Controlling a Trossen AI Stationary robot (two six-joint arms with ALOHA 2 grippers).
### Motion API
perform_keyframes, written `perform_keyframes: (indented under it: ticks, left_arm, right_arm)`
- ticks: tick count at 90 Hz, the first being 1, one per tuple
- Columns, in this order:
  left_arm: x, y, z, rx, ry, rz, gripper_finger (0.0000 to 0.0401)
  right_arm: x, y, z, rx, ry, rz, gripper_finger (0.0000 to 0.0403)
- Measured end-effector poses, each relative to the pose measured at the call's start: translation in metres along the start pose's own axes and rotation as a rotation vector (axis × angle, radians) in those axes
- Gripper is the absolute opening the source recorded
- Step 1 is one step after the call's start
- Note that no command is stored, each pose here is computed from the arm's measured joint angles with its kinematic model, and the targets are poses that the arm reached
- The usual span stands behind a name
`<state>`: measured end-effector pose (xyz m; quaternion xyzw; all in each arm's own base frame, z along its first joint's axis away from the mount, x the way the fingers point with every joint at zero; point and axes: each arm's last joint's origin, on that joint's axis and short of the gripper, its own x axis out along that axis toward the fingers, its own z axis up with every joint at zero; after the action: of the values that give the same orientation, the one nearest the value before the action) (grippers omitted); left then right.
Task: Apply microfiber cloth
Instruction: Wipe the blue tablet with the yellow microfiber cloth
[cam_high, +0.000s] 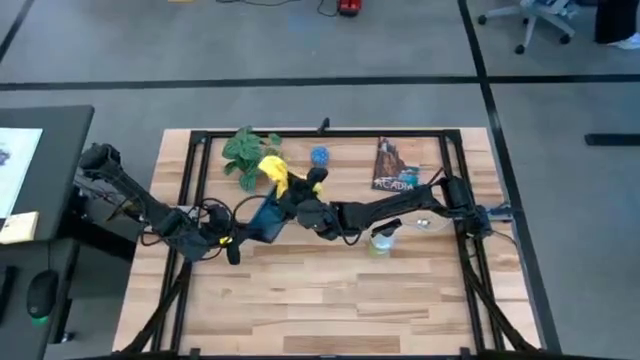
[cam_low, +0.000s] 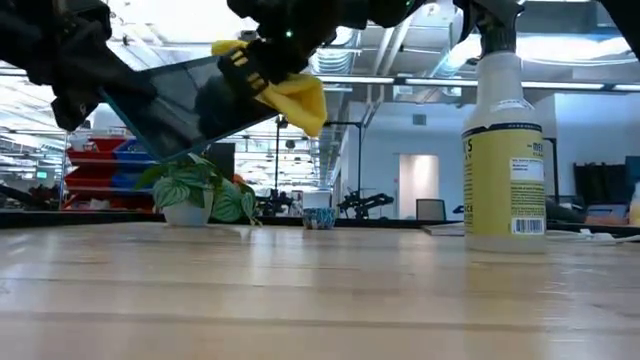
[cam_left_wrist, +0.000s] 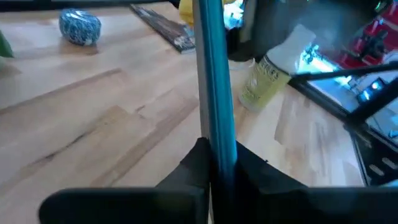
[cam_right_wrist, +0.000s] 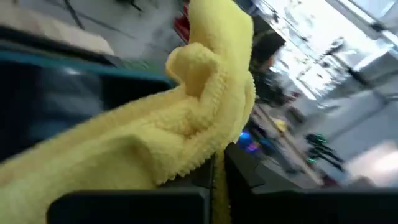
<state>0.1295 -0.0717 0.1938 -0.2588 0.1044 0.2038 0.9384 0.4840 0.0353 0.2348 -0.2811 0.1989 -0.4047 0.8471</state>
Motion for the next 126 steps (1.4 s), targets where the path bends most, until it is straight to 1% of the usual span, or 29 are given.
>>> perform_keyframes:
  ticks: [7, 11, 17, 33, 47, 61, 77, 89, 97, 107, 119, 126]
  left_arm:
    - [0.0, 0.0, 0.0, -0.002, -0.005, 0.005, 0.0011]
    - [0.0, 0.0, 0.0, -0.002, -0.005, 0.005, 0.0011]
    - [0.001, 0.001, 0.0, -0.003, -0.011, 0.012, 0.0011]
    - [0.001, 0.001, 0.001, -0.005, -0.024, 0.02, 0.0011]
    - [0.001, 0.001, 0.001, -0.011, -0.024, 0.023, 0.0011]
    - [0.001, 0.003, 0.0, -0.001, -0.019, 0.033, 0.0011]
    - [0.001, 0.006, -0.002, -0.003, 0.003, 0.057, 0.001]
    - [0.0, 0.008, -0.003, -0.005, 0.009, 0.069, 0.001]
    - [0.0, 0.008, -0.003, -0.003, 0.013, 0.071, 0.001]
    - [0.0, 0.009, -0.004, 0.004, 0.023, 0.074, 0.001]
    - [0.0, 0.011, -0.006, 0.007, 0.03, 0.089, 0.001]
    - [-0.001, 0.014, -0.007, -0.007, 0.027, 0.114, 0.001]
  right_arm:
    - [-0.001, 0.004, -0.003, 0.012, 0.008, 0.047, 0.0]
    - [-0.002, 0.006, -0.006, 0.042, 0.009, 0.072, 0.0]
    - [-0.002, 0.008, -0.009, 0.067, 0.014, 0.081, 0.0]
    - [-0.002, 0.01, -0.013, 0.067, 0.023, 0.11, 0.0]
    - [-0.002, 0.01, -0.015, -0.01, 0.045, 0.055, 0.0]
    - [0.002, 0.007, -0.016, -0.074, 0.052, 0.035, 0.0]
    - [0.001, 0.002, -0.015, -0.2, 0.075, -0.004, 0.0]
    - [0.0, -0.015, -0.007, -0.262, 0.087, -0.044, 0.0]
    - [-0.002, -0.033, 0.001, -0.286, 0.1, -0.076, 0.0]
    - [-0.002, -0.057, 0.008, -0.299, 0.125, -0.11, 0.0]
    - [-0.006, -0.083, 0.016, -0.293, 0.136, -0.125, 0.0]
    - [-0.015, -0.094, 0.023, -0.266, 0.107, -0.097, 0.0]
